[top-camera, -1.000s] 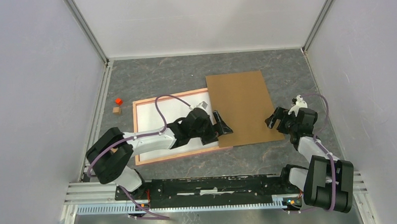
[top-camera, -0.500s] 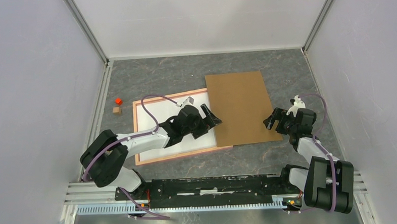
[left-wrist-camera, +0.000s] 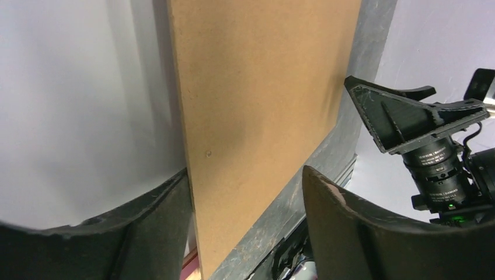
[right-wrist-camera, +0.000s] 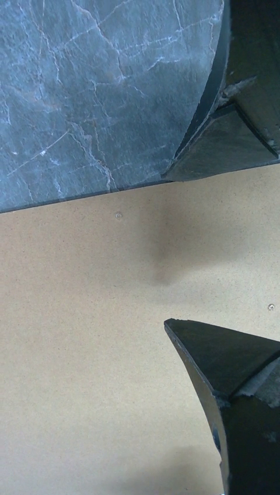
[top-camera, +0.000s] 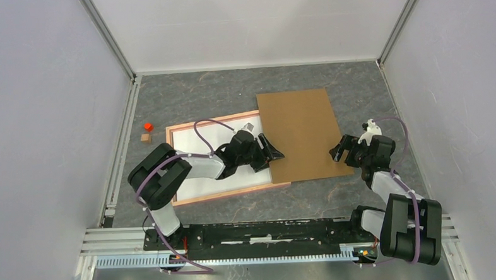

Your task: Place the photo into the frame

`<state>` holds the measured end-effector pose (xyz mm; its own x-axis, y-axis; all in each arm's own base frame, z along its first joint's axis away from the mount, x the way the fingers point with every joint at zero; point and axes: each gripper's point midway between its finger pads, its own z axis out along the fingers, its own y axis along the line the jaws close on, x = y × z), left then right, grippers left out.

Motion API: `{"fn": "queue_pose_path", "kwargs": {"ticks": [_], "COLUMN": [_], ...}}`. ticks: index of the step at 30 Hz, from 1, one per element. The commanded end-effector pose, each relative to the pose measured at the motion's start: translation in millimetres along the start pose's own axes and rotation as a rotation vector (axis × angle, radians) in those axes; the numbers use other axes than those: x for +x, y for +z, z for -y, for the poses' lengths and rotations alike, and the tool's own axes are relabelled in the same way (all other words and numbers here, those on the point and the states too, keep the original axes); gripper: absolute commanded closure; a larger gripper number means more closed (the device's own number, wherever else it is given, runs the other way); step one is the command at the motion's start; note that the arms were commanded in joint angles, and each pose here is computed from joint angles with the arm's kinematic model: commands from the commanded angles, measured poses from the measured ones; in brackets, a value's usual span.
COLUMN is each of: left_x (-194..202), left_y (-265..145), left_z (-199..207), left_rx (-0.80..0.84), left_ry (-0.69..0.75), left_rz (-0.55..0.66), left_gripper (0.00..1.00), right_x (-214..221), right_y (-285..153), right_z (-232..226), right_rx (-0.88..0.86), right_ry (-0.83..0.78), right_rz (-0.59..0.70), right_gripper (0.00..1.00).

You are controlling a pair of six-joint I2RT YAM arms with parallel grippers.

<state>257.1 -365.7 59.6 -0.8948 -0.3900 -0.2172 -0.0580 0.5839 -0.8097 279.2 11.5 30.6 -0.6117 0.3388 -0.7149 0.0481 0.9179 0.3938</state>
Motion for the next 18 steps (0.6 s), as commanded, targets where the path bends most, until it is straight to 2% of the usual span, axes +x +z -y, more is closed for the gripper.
{"fn": "queue_pose_path", "kwargs": {"ticks": [1, 4, 10, 14, 18], "left_x": [5.7, 6.5, -12.0, -32.1, -56.2], "left_y": [9.0, 11.0, -15.6, -39.7, -66.7], "left_z": [56.5, 59.8, 78.5, 86.7, 87.3], "left_rx": [0.195, 0.202, 0.209, 0.229, 0.244], "left_ry": [-0.002, -0.023, 0.063, 0.078, 0.090], "left_rz": [-0.037, -0.053, 0.005, -0.001, 0.014], "left_gripper": [0.32, 0.51, 0.76, 0.95, 0.98], "right_x": [55.5, 51.9, 30.9, -3.3, -44.6], "right_y": [-5.9, -6.2, -10.5, -18.1, -28.8], "right_z": [-4.8, -6.0, -10.2, -12.9, -30.4], "right_rx": [-0.027, -0.029, -0.024, 0.017, 0.027], "right_ry": [0.092, 0.083, 0.049, -0.009, -0.136], "right_rz": [-0.180, -0.168, -0.109, -0.044, -0.005], "right_gripper": [0.08, 0.08, 0.06, 0.05, 0.04]}}
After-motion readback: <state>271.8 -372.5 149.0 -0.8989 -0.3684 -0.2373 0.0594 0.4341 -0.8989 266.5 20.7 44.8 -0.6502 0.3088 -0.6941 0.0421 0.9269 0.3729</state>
